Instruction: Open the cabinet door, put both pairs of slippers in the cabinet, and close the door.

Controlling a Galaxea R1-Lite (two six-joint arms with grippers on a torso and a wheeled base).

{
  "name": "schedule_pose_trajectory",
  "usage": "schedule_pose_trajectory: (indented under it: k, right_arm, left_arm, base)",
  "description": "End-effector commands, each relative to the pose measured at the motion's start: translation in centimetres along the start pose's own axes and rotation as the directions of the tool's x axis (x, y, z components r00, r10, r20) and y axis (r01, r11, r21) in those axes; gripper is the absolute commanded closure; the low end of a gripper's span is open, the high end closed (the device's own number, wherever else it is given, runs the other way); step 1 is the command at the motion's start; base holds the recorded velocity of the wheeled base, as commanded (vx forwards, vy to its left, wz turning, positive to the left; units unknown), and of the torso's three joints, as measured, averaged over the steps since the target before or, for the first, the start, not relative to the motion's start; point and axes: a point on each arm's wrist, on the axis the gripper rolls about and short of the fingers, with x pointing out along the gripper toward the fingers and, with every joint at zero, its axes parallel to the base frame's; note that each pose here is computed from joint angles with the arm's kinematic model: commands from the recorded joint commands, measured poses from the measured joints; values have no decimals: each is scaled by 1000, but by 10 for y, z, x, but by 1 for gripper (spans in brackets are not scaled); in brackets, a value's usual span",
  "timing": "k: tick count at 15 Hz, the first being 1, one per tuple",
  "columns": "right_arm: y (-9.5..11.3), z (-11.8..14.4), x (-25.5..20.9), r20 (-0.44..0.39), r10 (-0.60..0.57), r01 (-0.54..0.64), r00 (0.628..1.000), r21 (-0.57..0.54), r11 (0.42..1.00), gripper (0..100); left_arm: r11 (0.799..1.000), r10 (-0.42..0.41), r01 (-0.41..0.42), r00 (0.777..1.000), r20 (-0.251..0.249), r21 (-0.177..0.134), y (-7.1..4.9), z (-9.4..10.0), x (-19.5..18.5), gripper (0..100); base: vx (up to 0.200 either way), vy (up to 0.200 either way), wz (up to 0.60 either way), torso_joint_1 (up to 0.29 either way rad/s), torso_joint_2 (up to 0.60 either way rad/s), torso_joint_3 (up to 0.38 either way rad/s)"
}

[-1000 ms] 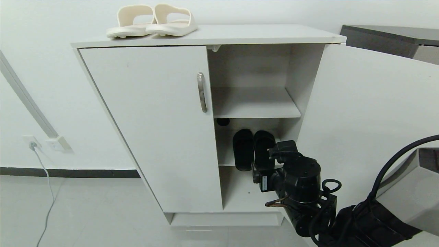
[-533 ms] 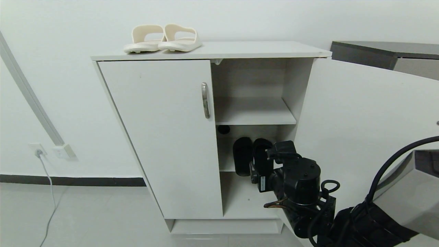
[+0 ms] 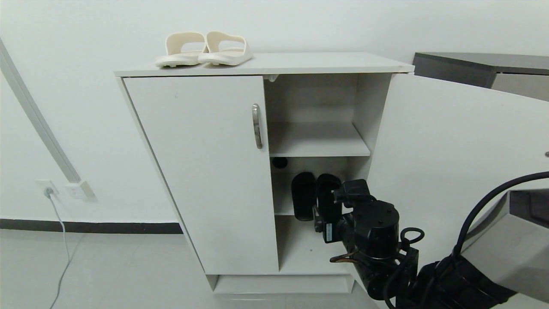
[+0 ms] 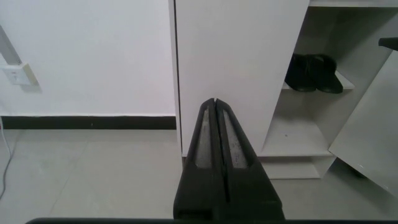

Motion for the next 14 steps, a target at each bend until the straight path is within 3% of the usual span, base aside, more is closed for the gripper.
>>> schedule_pose_trajectory:
  k: [1,5,14]
  right_arm:
    - [1,-3,1,-5,0,0,1000,-4,1000,0]
    - [1,-3,1,-3,-2,2,1000,-5,1000,0]
    - [0,-3,1,2,-3,3,1000,-5,1000,0]
  left_arm:
    - [1000,1,-1,1000,-1,-1,0,0,0,100]
    - [1000,1,-1,1000,-1,-1,0,0,0,100]
    - [1000,1,-1,1000,-1,-2,0,0,0,100]
  base:
    - [0,0,0,0,0,0]
    - [0,0,0,0,0,0]
    - [0,200,0,4,3,3]
